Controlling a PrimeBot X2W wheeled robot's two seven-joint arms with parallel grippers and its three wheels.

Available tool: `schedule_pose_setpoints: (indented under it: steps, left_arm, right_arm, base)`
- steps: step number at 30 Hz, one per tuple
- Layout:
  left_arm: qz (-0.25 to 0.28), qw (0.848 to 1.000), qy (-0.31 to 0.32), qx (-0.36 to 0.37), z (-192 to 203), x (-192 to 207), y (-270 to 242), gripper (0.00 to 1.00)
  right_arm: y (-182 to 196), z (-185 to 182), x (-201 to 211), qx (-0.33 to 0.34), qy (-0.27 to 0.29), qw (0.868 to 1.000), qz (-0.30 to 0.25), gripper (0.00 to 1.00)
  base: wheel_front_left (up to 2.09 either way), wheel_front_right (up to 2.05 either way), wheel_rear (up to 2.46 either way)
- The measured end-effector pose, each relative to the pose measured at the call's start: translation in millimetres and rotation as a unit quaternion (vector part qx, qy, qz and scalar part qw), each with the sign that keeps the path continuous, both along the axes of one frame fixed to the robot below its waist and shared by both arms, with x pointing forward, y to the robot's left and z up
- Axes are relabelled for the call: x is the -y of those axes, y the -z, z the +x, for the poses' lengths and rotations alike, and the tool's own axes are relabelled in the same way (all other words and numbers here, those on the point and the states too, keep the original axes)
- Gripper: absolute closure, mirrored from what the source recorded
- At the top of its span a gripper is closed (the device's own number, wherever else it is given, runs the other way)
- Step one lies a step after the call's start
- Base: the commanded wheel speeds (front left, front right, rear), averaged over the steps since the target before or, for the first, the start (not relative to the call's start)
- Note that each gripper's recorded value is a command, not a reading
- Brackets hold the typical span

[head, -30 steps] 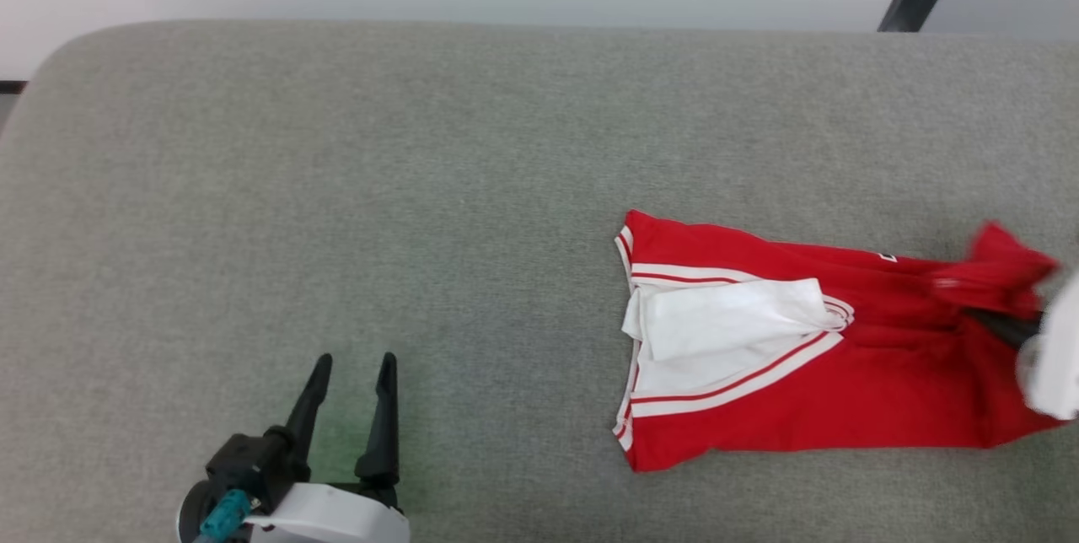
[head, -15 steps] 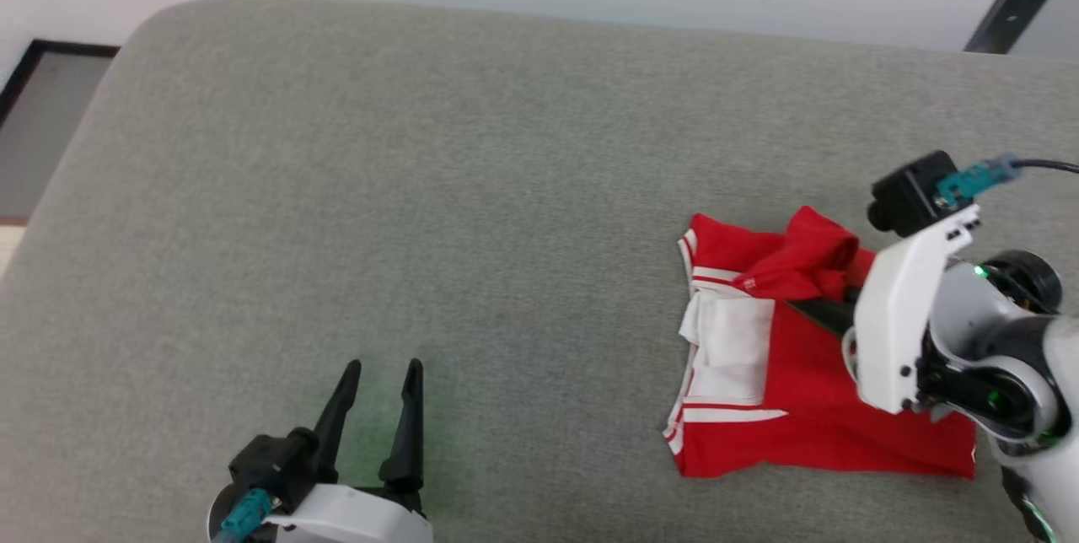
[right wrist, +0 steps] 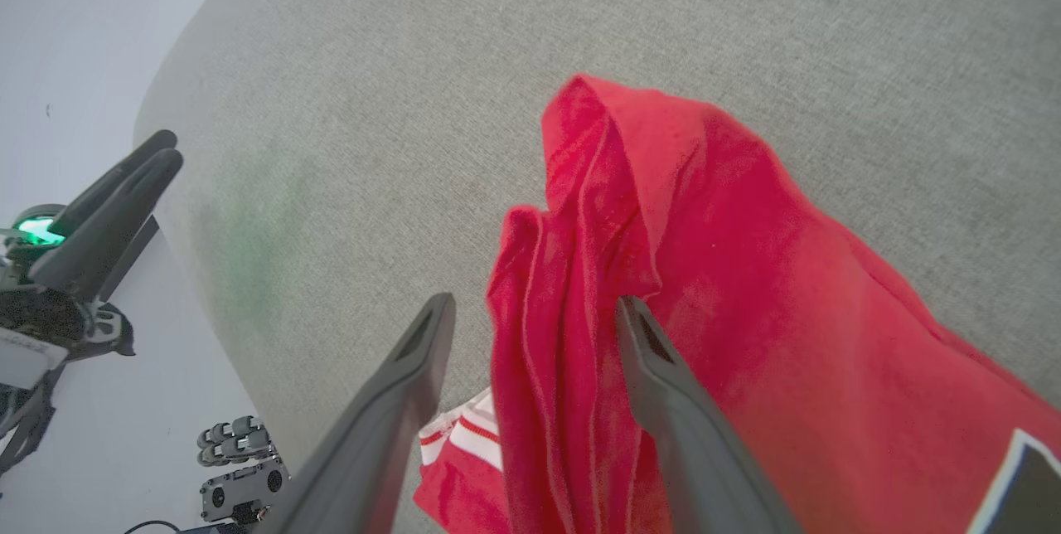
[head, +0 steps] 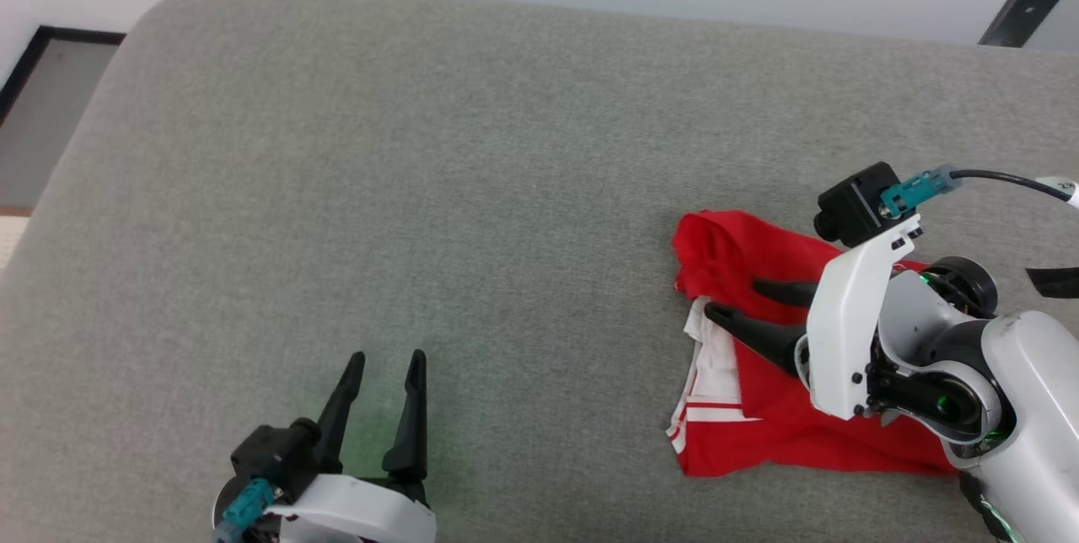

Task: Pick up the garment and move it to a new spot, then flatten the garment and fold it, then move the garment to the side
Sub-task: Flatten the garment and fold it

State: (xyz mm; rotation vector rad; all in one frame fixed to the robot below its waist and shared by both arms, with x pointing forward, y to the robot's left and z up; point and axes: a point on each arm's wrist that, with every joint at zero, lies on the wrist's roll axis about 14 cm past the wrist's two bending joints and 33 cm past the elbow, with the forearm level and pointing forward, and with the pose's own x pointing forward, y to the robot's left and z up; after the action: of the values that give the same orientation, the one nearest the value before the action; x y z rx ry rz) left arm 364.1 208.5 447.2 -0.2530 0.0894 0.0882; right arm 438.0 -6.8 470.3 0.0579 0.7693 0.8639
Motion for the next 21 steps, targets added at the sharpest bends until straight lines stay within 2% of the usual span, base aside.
schedule_pose_setpoints:
  steps: [6,12,17,21]
  left_arm:
    - [-0.001,1.000,0.013,0.009,6.1,7.7,-4.4,0.00]
    - [-0.005,0.999,0.036,0.024,17.2,20.2,-12.7,0.00]
    - [-0.003,0.997,0.065,0.041,31.5,37.6,-22.6,0.00]
    - [0.002,0.995,0.087,0.053,42.2,49.4,-30.2,0.00]
  right_arm:
    - [-22.6,0.6,5.5,0.034,0.012,0.999,0.025,0.00]
    - [-44.8,10.1,43.7,0.098,0.064,0.993,0.032,0.00]
    - [-41.8,14.9,107.5,0.139,0.149,0.979,0.010,0.00]
    - [-47.0,16.5,151.8,0.186,0.218,0.958,0.005,0.00]
  base:
    - [0.00,0.00,0.00]
    - [0.00,0.00,0.00]
    - [0.00,0.00,0.00]
    - [0.00,0.00,0.00]
